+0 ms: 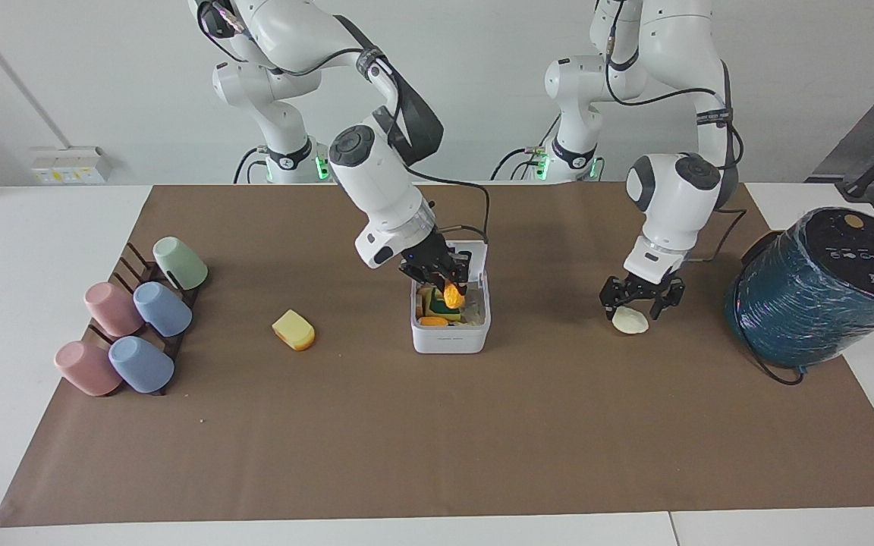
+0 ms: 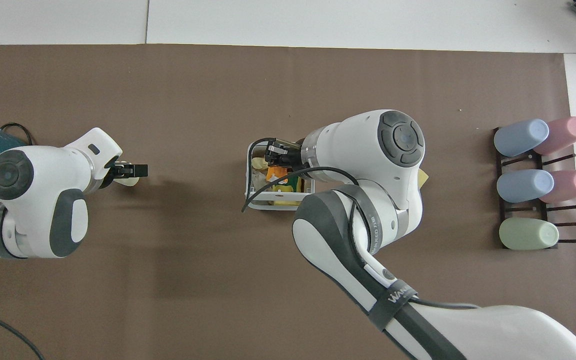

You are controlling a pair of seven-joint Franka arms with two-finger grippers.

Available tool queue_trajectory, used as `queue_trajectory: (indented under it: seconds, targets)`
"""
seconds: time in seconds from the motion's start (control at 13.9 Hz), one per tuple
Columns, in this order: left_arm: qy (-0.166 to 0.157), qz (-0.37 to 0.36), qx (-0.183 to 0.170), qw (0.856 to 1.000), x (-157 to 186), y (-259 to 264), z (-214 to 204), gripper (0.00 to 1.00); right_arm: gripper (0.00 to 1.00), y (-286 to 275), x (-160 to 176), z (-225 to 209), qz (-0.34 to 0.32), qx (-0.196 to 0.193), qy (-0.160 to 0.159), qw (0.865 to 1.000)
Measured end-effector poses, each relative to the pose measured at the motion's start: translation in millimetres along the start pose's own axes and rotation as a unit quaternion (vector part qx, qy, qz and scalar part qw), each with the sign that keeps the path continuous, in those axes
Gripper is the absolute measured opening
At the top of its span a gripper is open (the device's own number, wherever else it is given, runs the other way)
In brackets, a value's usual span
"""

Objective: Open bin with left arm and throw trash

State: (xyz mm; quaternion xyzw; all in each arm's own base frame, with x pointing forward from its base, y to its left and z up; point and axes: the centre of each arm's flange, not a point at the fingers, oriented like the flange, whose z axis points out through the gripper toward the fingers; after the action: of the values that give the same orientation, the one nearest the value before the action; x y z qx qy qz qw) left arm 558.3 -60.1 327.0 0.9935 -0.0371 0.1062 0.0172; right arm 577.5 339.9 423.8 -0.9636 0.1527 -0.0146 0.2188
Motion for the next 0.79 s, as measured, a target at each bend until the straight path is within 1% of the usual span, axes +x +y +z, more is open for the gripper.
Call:
queue_trajectory:
  seconds: [0.14,0.22,0.29,0.36,0.43,0.5,0.58,0.65,0.72,0.79]
  targets:
    - [-0.006,0.000,0.000,1.000,-3,0,8,1.00,0.41,1,1,0,0.001,0.000,0.000,1.000]
    - [-0.005,0.000,0.000,1.000,-4,0,9,0.99,0.50,1,1,0,0.001,0.001,0.002,1.000]
    - [-0.002,0.000,0.000,1.000,-6,-1,11,0.94,0.63,1,2,-1,0.001,0.003,0.005,1.000]
    - [0.004,-0.001,0.000,1.000,-8,-1,12,0.93,0.72,1,2,-1,0.001,0.004,0.007,1.000]
    - [0.009,-0.001,0.000,1.000,-10,-2,14,0.85,0.85,0,3,-2,0.001,0.005,0.008,1.000]
    - [0.014,-0.002,0.000,1.000,-11,-3,15,0.67,0.97,0,3,-2,0.001,0.006,0.009,1.000]
    - [0.017,-0.002,0.000,1.000,-11,-3,14,0.56,1.00,1,4,-2,0.002,0.006,0.010,1.000]
    - [0.020,-0.002,0.000,1.000,-10,-3,13,0.46,1.00,2,7,-5,0.003,0.006,0.013,1.000]
    - [0.021,-0.002,0.000,1.000,-10,-3,12,0.41,1.00,7,15,-12,0.002,0.003,0.023,1.000]
    - [0.023,-0.002,0.000,1.000,-9,-3,11,0.36,1.00,15,27,-25,-0.005,-0.006,0.043,0.999]
